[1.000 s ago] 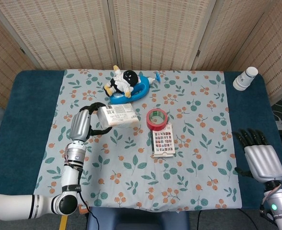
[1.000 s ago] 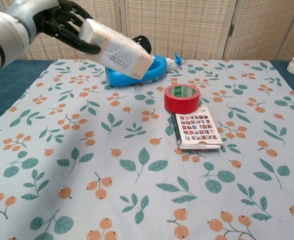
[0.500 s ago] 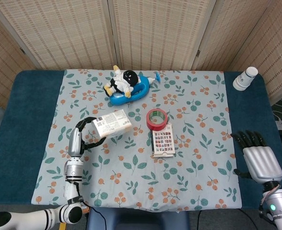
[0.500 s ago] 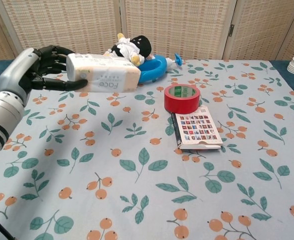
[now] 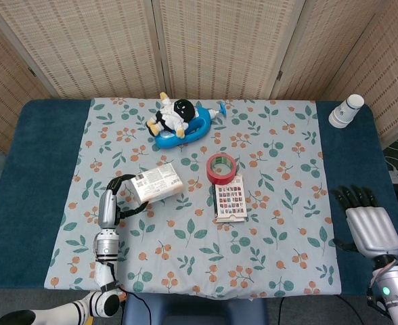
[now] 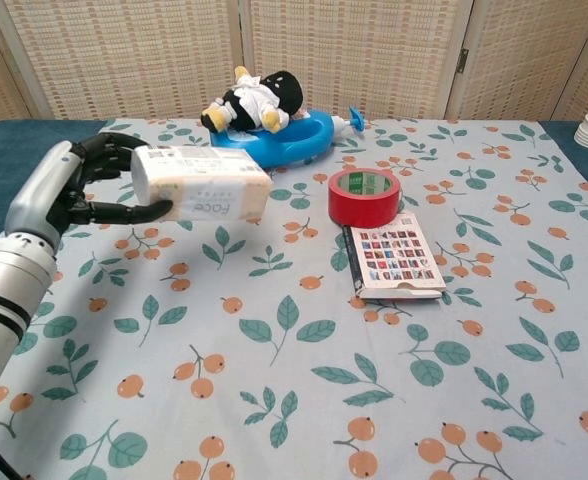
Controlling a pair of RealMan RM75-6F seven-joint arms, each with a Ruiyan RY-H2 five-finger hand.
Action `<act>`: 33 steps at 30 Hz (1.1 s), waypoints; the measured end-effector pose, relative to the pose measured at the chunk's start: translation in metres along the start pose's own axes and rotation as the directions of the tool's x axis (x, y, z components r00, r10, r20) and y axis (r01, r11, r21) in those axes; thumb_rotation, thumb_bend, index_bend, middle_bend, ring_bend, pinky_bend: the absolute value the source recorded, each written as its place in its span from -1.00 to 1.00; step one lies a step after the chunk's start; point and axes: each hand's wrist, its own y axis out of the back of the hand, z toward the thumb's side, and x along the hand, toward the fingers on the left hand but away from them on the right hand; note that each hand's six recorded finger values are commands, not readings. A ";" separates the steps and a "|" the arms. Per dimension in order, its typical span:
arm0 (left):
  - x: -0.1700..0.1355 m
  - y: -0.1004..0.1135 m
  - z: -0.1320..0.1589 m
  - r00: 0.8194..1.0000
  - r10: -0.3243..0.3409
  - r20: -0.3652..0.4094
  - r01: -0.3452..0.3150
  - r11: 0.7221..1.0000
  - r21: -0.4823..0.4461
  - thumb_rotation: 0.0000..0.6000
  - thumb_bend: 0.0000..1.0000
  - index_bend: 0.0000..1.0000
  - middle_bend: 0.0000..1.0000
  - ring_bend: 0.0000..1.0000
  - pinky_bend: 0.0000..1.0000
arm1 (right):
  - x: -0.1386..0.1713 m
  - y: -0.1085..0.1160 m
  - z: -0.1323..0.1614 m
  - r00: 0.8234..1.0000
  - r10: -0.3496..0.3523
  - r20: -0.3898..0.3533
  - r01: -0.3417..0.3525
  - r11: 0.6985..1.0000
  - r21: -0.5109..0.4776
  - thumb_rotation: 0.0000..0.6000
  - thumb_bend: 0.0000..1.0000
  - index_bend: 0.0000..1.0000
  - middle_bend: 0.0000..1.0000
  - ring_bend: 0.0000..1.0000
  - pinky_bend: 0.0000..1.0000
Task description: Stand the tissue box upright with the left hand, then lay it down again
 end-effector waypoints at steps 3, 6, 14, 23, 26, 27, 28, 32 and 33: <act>-0.002 -0.002 -0.009 1.000 -0.014 -0.018 0.014 1.000 -0.001 1.00 -0.65 -0.36 -0.04 -0.61 -0.70 | -0.001 -0.001 0.000 1.000 0.005 0.001 -0.005 1.000 0.002 1.00 -0.77 -0.78 -0.88 -1.00 -0.93; -0.005 -0.003 -0.016 0.999 -0.023 -0.028 0.023 1.000 0.010 1.00 -0.65 -0.36 -0.04 -0.61 -0.70 | -0.001 -0.002 0.000 1.000 0.009 0.001 -0.009 1.000 0.005 1.00 -0.77 -0.78 -0.88 -1.00 -0.93; -0.009 -0.006 -0.031 0.998 -0.048 -0.043 0.050 0.998 0.039 1.00 -0.66 -0.36 -0.04 -0.61 -0.67 | -0.002 -0.003 0.000 1.000 0.011 0.004 -0.011 1.000 0.004 1.00 -0.77 -0.78 -0.88 -1.00 -0.93; -0.013 -0.006 -0.043 0.996 -0.057 -0.072 0.060 0.997 0.044 1.00 -0.65 -0.37 -0.04 -0.61 -0.67 | -0.001 0.000 0.000 1.000 0.004 0.002 -0.004 1.000 -0.001 1.00 -0.77 -0.78 -0.88 -1.00 -0.93; -0.013 -0.006 -0.044 0.995 -0.060 -0.076 0.063 0.997 0.043 1.00 -0.67 -0.59 -0.19 -0.67 -0.68 | -0.001 -0.001 0.001 1.000 0.006 0.000 -0.006 1.000 0.000 1.00 -0.77 -0.78 -0.88 -1.00 -0.93; -0.013 -0.006 -0.044 0.995 -0.062 -0.076 0.065 0.997 0.041 1.00 -0.69 -0.77 -0.33 -0.76 -0.71 | -0.001 -0.001 0.001 1.000 0.007 -0.001 -0.007 1.000 0.000 1.00 -0.77 -0.78 -0.88 -1.00 -0.93; -0.013 -0.006 -0.044 0.995 -0.067 -0.073 0.069 0.997 0.035 1.00 -0.71 -0.90 -0.49 -0.85 -0.74 | -0.001 -0.002 0.001 1.000 0.007 -0.002 -0.007 1.000 0.001 1.00 -0.77 -0.78 -0.88 -1.00 -0.93; -0.013 -0.005 -0.047 0.993 -0.084 -0.079 0.086 0.996 0.018 1.00 -0.76 -1.00 -0.97 -1.00 -0.88 | -0.001 -0.002 0.001 1.000 0.008 -0.003 -0.008 1.000 0.002 1.00 -0.77 -0.78 -0.88 -1.00 -0.93; -0.013 -0.004 -0.047 0.993 -0.085 -0.082 0.087 0.996 0.017 1.00 -0.76 -1.00 -0.99 -1.00 -0.89 | -0.001 -0.002 0.001 1.000 0.008 -0.003 -0.008 1.000 0.002 1.00 -0.77 -0.78 -0.88 -1.00 -0.93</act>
